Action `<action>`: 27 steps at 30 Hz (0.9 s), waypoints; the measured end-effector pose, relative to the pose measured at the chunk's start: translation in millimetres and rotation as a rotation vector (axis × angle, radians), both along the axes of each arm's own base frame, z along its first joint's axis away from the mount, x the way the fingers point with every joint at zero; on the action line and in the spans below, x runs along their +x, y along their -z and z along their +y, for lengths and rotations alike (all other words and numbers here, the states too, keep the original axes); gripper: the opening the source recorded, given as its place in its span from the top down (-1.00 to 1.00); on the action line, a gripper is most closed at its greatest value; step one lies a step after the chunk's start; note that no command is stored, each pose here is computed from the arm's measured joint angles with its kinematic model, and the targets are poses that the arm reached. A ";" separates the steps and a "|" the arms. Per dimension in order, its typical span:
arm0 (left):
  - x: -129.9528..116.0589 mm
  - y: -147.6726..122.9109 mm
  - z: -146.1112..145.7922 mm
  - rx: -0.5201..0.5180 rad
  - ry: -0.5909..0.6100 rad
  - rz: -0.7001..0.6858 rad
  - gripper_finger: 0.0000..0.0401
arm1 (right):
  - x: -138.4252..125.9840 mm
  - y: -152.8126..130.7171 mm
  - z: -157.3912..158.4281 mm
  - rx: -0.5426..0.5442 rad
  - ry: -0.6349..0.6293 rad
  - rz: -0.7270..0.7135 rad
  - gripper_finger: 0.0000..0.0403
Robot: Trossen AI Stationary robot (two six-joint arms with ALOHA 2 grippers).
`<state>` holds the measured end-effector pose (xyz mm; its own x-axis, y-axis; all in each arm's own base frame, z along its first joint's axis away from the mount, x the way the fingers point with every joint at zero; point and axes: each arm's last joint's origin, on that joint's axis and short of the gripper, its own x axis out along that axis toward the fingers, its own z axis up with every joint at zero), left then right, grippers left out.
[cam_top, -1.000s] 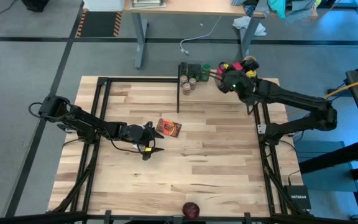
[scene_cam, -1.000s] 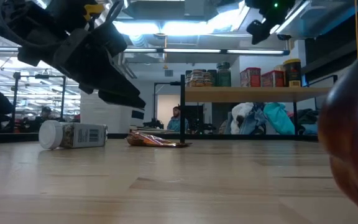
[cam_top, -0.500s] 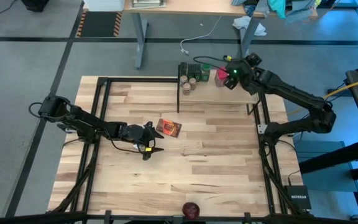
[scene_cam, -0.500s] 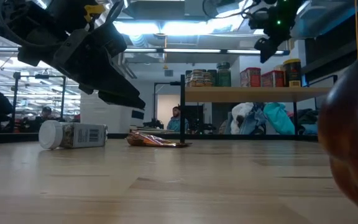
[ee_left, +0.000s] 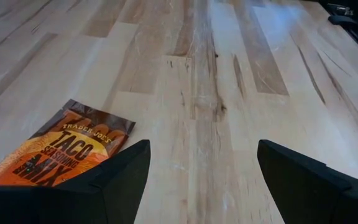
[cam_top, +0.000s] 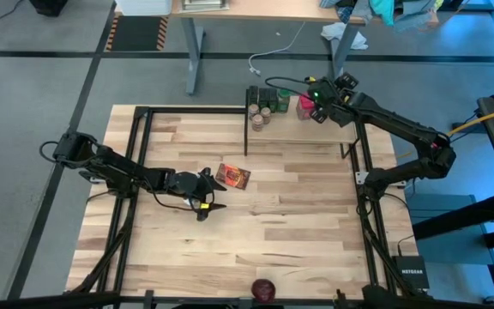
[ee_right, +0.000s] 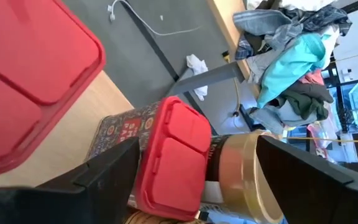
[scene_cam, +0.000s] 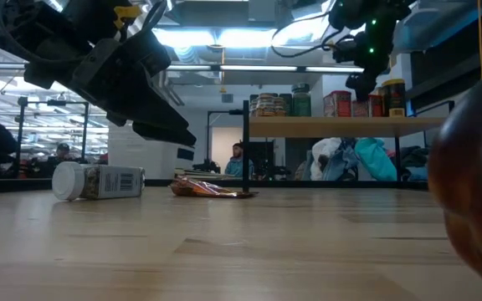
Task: Shelf spices
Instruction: Put the red seasoning can on the shelf
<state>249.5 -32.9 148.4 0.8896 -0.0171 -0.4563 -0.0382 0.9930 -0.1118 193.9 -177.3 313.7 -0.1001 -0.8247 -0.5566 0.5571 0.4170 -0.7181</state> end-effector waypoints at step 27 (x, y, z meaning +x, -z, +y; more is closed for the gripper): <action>0.0 0.1 0.0 -0.003 -0.002 0.001 -0.45 | -0.4 -42.8 10.7 0.148 0.019 -0.575 -0.64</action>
<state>249.5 -32.9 148.3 0.8893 -0.0168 -0.4570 -0.0402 0.9926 -0.1147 193.5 -166.6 356.5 0.2380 -0.7351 -0.6349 0.8479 0.4761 -0.2334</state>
